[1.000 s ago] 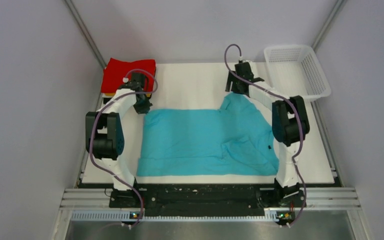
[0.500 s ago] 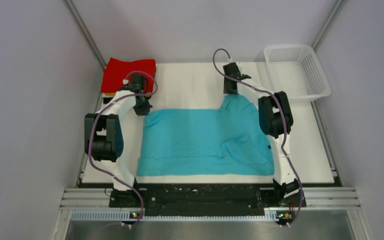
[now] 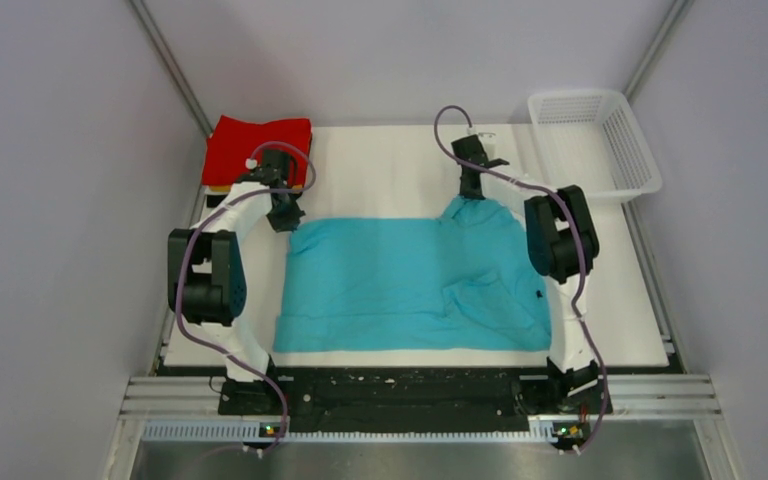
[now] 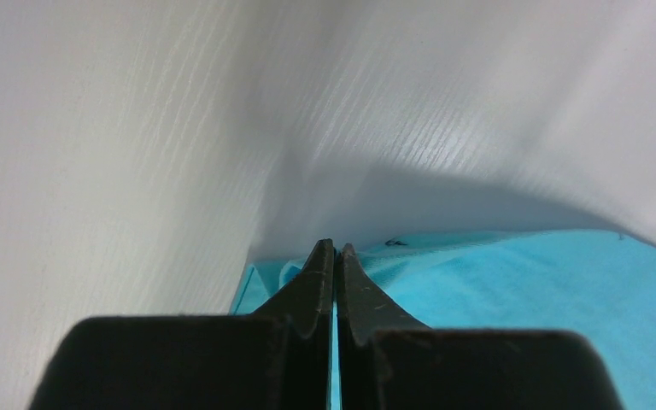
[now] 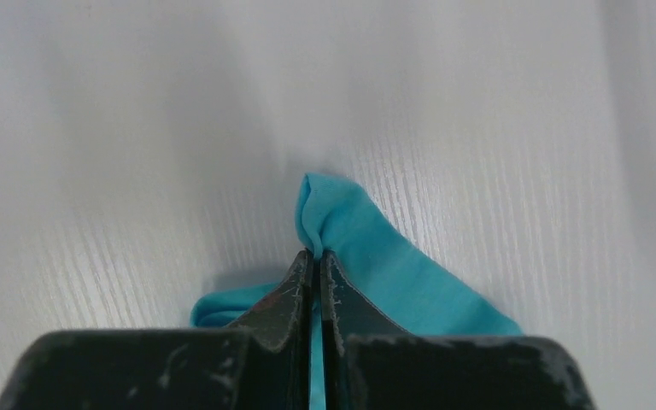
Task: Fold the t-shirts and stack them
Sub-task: Fold the other side of the tshirt into a rectangle
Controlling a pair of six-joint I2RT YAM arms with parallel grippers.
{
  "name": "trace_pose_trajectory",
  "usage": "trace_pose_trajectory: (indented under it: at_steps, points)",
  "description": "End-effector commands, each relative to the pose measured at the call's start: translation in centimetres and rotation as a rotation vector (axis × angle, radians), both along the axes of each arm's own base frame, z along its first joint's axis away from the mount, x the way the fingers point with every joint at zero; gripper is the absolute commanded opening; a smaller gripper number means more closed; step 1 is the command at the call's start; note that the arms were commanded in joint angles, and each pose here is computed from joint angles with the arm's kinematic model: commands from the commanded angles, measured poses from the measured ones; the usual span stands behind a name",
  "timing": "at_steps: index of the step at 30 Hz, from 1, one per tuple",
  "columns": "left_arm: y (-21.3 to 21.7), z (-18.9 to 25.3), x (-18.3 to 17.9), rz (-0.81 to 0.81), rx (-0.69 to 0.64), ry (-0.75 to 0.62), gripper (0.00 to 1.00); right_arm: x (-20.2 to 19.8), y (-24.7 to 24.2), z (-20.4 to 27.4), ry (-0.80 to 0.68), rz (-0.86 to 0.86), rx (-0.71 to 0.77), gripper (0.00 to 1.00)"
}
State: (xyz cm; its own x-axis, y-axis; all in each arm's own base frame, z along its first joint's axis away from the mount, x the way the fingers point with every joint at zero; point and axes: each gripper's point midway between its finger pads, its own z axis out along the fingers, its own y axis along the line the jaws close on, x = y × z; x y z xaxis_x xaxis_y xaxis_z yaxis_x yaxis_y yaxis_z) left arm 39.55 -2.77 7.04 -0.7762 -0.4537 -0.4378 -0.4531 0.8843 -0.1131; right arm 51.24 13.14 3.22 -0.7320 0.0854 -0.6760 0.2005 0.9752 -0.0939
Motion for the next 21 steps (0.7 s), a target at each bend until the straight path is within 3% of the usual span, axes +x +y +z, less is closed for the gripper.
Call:
trace_pose_trajectory:
  at_steps: [1, 7, 21]
  points:
    - [-0.4, 2.3, 0.3, -0.016, -0.007, -0.071, 0.00, 0.6, 0.3, 4.0, -0.097, 0.000, 0.018, 0.00]
    - [-1.1, 2.7, -0.8, -0.031, -0.012, -0.080, 0.00, -2.1, 0.7, 8.8, -0.220, 0.049, 0.070, 0.00]
    - [-0.4, 3.3, -6.0, 0.014, -0.009, -0.131, 0.00, -16.4, -1.3, 12.2, -0.285, 0.075, 0.151, 0.00]
